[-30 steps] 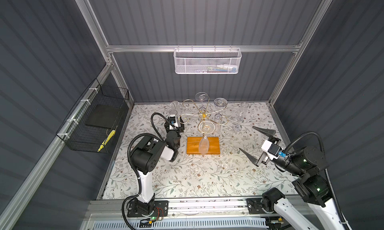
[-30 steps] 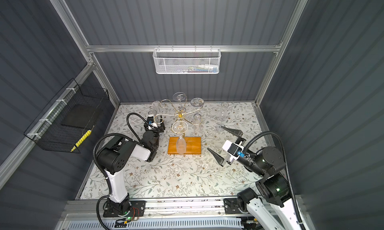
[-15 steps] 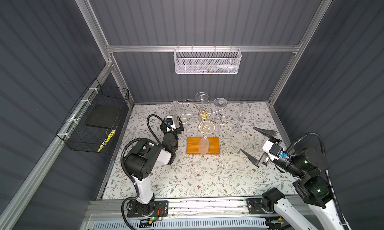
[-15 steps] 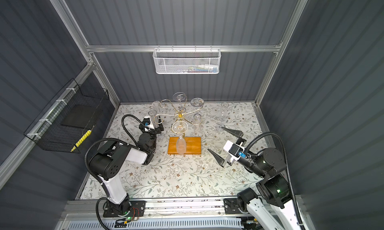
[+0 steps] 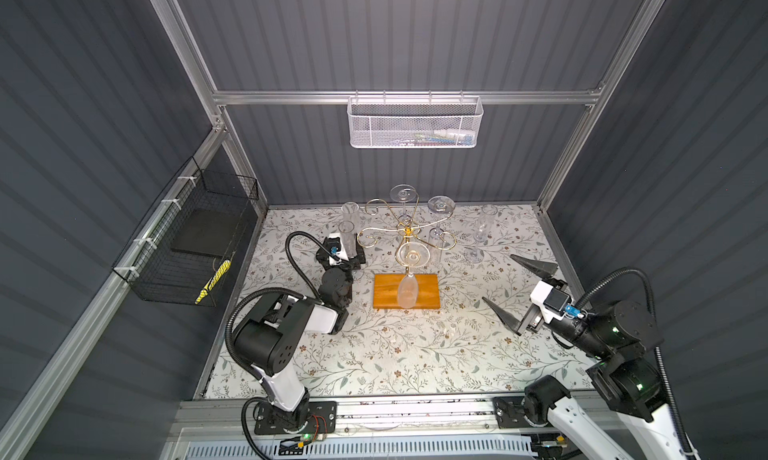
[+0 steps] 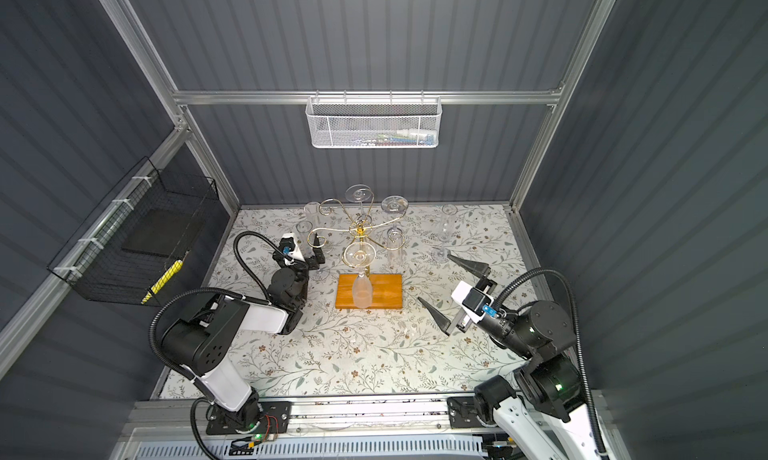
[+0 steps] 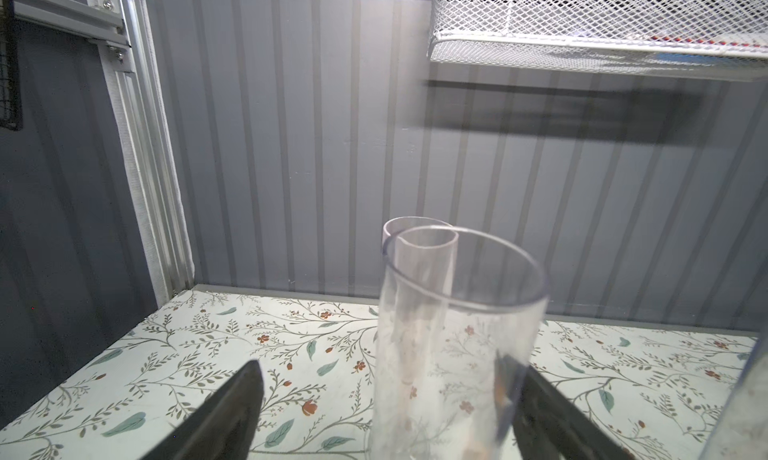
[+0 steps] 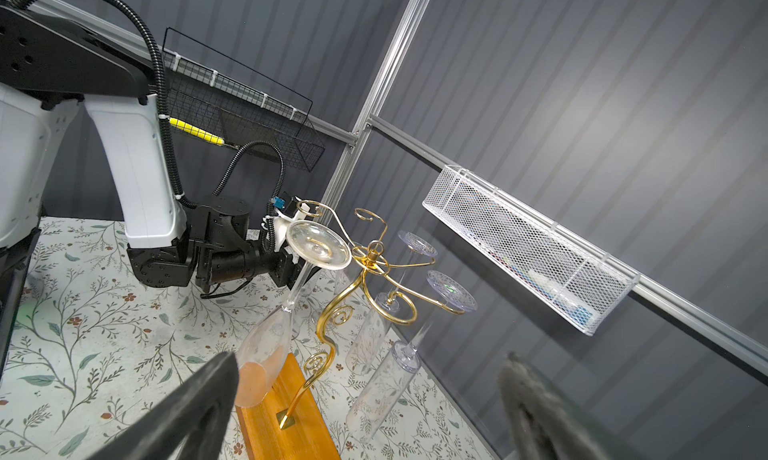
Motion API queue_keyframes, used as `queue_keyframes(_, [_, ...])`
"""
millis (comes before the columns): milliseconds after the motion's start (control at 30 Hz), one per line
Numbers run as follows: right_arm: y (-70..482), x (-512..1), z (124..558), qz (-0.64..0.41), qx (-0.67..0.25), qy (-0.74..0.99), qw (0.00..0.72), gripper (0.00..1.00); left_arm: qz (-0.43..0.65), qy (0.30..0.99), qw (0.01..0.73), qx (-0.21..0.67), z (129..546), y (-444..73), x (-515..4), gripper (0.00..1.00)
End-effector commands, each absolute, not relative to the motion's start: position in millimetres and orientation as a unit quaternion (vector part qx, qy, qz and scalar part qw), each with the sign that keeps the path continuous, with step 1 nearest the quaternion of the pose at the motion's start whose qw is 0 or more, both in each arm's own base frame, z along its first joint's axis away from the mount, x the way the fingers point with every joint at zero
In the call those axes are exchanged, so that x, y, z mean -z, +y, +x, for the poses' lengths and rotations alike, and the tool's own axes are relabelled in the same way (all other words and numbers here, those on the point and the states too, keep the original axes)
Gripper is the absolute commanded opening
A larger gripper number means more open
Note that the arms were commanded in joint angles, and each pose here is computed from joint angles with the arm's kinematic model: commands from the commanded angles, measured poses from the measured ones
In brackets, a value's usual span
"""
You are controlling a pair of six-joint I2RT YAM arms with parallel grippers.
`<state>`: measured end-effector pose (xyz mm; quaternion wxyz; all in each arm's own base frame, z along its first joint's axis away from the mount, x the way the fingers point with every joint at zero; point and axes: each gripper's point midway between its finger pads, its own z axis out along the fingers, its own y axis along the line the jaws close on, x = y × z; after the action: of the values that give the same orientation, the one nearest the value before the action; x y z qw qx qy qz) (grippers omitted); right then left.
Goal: Take the wine glass off the wine glass rack
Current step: 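Open and withdraw the left gripper while the right gripper rises toward the rack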
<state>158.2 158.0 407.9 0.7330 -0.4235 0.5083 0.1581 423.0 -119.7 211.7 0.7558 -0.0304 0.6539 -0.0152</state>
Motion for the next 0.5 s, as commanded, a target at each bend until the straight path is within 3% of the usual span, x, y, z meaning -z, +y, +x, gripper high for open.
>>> queue_keyframes(0, [156.6,-411.7,157.8,-0.412,-0.163,0.505,0.741,0.99,-0.030,0.664,0.746,0.032,421.8,-122.6,-210.7,0.93])
queue_keyframes(100, [156.0,-412.9,157.0,-0.410,-0.163,0.504,0.742,0.99,-0.026,0.664,0.746,0.036,421.0,-124.4,-213.4,0.94])
queue_keyframes(167, [155.5,-413.8,156.6,-0.410,-0.162,0.503,0.743,0.99,-0.021,0.666,0.745,0.040,420.4,-126.5,-215.7,1.00])
queue_keyframes(467, [153.9,-417.4,156.1,-0.401,-0.165,0.503,0.747,0.99,-0.012,0.675,0.736,0.040,414.8,-127.1,-228.3,1.00])
